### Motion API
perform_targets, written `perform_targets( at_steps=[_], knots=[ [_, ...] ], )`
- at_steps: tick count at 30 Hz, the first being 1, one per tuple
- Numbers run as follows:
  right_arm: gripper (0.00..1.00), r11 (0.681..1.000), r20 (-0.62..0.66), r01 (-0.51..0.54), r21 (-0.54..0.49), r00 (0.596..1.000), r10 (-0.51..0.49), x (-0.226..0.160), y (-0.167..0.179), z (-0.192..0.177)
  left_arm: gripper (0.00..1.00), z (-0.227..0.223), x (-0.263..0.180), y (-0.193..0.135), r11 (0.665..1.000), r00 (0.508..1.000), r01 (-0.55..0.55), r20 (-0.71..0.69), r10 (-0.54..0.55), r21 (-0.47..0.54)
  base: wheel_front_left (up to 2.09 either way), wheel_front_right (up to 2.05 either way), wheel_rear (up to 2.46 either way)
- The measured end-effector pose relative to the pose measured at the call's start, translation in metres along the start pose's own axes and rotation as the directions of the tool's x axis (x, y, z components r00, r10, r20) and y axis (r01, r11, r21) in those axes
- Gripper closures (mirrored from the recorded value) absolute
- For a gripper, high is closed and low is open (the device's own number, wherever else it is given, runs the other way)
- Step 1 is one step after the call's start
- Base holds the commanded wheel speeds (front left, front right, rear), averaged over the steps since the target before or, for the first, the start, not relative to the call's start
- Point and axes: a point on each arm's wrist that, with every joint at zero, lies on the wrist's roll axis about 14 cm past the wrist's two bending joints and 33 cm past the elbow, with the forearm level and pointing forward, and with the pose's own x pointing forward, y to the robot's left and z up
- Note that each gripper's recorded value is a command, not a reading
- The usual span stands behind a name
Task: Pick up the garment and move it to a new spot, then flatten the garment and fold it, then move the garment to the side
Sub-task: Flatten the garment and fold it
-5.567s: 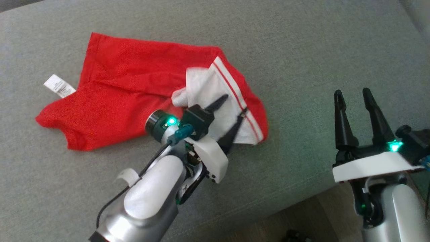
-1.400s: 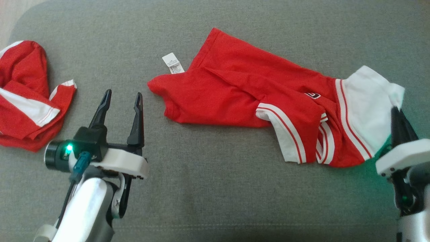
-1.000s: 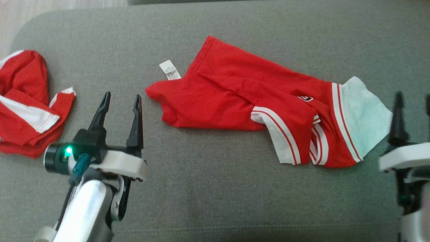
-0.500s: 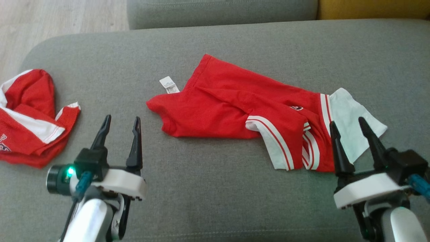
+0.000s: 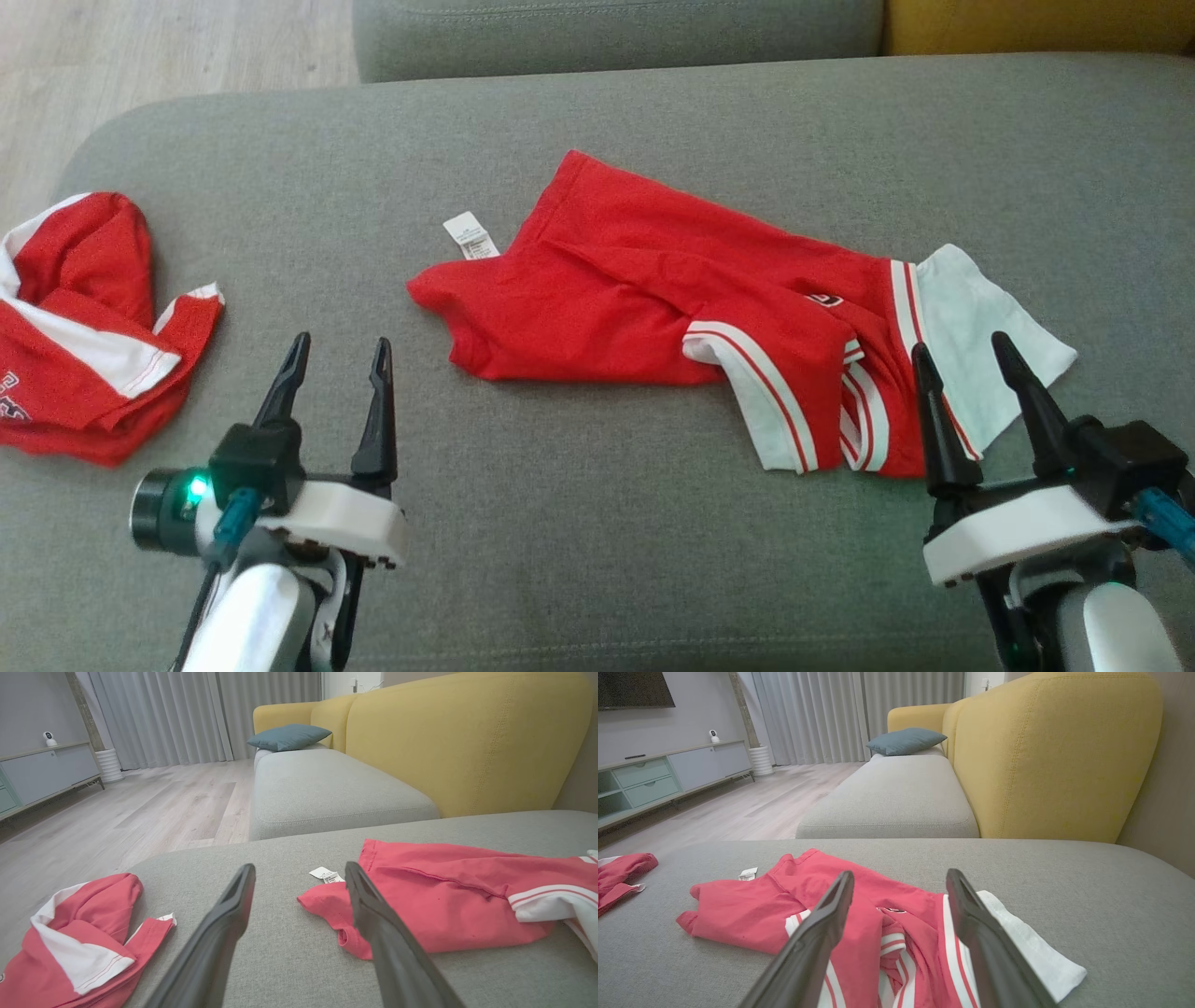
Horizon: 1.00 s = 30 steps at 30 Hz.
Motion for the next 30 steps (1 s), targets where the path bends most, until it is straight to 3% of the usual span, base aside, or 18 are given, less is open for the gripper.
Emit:
perform_targets(
  at_steps=[19,24,30],
  knots=[
    [0.00,1.000,-0.032,0.020,0.019,0.999,-0.019,0.004,-0.005,-0.011,0.00,0.000,0.020,-0.009,0.999,0.999,0.036,-0.005,-0.036,-0.012,0.00,0.00,0.00],
    [0.00,0.999,-0.039,0.034,0.031,0.999,-0.032,0.012,-0.011,-0.015,0.00,0.018,0.057,-0.033,0.990,0.989,0.140,0.039,-0.139,-0.013,0.00,0.00,0.00],
    [0.00,0.997,-0.013,0.056,0.051,0.998,-0.055,0.028,-0.022,-0.014,0.00,0.019,0.126,-0.092,0.939,0.939,0.343,-0.032,-0.343,-0.005,0.00,0.00,0.00]
  ],
)
